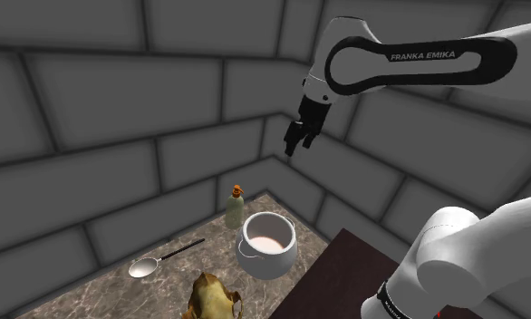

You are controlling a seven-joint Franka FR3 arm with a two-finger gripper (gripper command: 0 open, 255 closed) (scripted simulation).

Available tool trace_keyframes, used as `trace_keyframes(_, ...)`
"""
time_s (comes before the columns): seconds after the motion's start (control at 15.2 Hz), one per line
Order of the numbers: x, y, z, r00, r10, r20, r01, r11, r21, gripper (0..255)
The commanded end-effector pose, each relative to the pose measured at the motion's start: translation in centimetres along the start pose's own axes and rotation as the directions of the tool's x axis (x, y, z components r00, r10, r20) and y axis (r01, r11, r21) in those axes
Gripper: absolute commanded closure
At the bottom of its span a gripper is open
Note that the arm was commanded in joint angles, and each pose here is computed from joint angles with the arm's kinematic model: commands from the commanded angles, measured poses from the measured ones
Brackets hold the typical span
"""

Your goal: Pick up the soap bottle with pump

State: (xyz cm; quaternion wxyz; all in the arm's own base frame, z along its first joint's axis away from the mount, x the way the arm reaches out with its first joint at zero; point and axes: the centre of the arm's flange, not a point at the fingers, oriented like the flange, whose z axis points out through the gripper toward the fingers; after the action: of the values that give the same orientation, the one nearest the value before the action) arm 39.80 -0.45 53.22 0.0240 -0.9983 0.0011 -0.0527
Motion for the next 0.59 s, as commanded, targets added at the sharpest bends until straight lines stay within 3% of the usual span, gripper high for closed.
trace_keyframes(0.0,1.6,0.2,2.2,1.0,0.008,0.003,-0.008,1.0,-0.002,0)
trace_keyframes(0.53,7.9,1.2,10.8,0.999,0.041,0.019,-0.04,0.999,-0.012,0)
